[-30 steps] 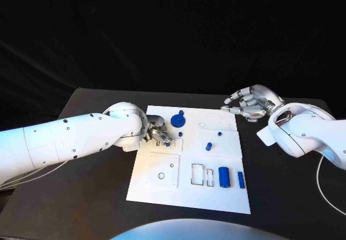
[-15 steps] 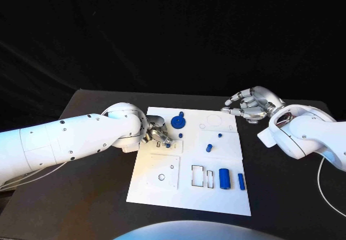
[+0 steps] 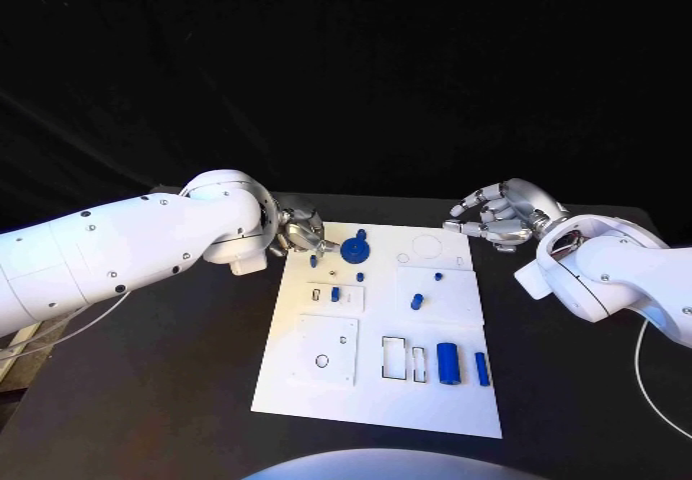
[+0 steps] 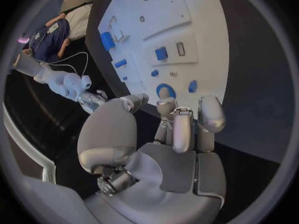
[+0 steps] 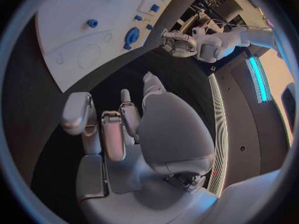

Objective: Assemble the parts on the task board

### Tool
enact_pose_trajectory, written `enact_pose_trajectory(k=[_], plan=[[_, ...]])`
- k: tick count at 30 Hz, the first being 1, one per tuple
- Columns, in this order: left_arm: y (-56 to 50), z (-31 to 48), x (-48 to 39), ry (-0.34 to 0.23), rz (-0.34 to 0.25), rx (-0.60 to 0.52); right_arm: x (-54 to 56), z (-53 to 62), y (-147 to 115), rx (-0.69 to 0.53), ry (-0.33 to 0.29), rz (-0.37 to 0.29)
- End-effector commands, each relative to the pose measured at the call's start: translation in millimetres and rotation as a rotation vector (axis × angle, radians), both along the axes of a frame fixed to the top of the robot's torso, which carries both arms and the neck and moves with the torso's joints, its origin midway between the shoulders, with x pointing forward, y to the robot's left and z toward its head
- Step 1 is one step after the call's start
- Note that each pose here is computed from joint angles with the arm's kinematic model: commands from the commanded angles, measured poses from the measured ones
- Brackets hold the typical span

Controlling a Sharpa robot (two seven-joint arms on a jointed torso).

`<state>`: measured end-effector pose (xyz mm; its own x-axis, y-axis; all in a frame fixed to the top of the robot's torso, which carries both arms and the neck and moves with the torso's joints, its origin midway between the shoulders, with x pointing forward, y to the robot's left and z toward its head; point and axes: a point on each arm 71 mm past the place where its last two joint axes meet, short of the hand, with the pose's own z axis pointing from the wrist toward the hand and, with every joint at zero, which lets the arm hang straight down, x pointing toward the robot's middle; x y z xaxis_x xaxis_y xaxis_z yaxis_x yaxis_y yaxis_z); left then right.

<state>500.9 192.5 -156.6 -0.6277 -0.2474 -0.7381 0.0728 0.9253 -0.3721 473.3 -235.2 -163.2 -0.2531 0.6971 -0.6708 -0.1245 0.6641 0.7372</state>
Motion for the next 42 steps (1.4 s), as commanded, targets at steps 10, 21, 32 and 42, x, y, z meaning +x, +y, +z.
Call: enact_pose_trajectory(k=[10, 21, 32, 42], plan=[[13.6, -6.4, 28.0, 0.053, 0.037, 0.068, -0.9, -0.5, 2.6, 0.002, -0.004, 0.014], [15.1, -21.7, 35.4, 0.107, 0.029, 0.118, -1.4, -0.4, 3.3, 0.004, -0.005, 0.015], [11.9, -29.1, 38.8, 0.131, 0.027, 0.128, -1.5, -0.4, 4.3, 0.004, -0.005, 0.017], [12.5, -36.1, 39.5, 0.152, 0.029, 0.136, -1.5, -0.5, 4.5, 0.004, -0.004, 0.018]])
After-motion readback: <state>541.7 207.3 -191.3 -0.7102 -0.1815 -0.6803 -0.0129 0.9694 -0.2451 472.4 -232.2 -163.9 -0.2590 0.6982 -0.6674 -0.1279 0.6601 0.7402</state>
